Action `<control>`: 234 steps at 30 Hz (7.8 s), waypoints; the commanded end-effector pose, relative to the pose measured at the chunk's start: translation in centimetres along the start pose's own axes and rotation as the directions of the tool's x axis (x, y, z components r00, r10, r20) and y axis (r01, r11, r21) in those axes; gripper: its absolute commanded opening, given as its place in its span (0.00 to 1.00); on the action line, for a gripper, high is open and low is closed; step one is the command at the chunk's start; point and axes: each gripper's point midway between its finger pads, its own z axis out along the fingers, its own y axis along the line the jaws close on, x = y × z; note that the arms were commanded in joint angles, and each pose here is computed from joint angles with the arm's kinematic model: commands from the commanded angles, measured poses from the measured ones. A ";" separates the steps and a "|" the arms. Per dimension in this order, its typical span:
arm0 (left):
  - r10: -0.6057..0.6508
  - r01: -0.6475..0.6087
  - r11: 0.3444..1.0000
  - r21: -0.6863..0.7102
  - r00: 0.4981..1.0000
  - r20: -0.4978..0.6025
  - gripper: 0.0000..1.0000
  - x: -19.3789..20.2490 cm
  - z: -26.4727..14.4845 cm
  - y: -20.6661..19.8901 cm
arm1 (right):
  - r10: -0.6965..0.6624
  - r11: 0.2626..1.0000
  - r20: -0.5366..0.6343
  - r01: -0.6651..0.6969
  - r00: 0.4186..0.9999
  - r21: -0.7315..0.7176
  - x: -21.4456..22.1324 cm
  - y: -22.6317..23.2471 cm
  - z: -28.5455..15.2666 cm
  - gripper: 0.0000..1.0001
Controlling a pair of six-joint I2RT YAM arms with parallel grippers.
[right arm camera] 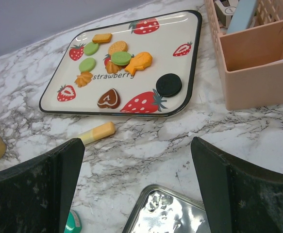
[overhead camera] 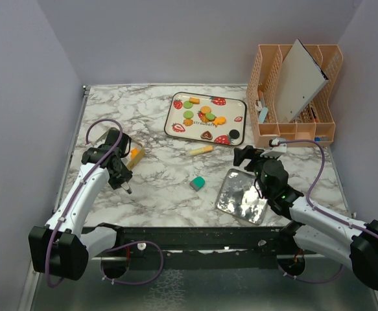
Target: Pack the cookies
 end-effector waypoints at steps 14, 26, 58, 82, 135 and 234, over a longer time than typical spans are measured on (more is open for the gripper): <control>-0.004 0.004 0.999 0.047 1.000 0.005 0.40 0.0 -0.5 -0.2 | 0.011 1.000 0.004 -0.011 1.000 -0.009 0.0 0.1 0.1 1.00; 0.007 -0.010 0.997 0.071 0.999 0.049 0.40 -1.1 -1.6 -0.5 | 0.012 1.000 0.005 -0.011 1.000 -0.009 0.0 0.1 0.0 1.00; 0.064 -0.076 0.985 0.155 0.995 0.081 0.40 -2.3 -2.4 -2.4 | 0.010 1.000 0.006 -0.010 1.000 -0.008 0.0 0.0 0.0 0.99; 0.480 -0.525 0.689 0.501 0.847 0.228 0.42 -2.3 -7.1 -15.7 | 0.013 1.000 0.012 -0.013 1.000 0.001 -0.1 -0.2 0.0 1.00; 0.657 -0.695 0.656 0.295 0.718 0.229 0.50 -6.0 7.6 -33.9 | 0.002 1.000 0.012 -0.002 1.000 0.021 0.1 -0.6 0.1 0.99; -0.076 0.091 0.995 -0.047 0.960 0.269 0.03 -9.8 2.6 2.6 | 0.005 1.000 0.019 -0.005 1.000 -0.003 -0.3 -0.2 -0.2 1.00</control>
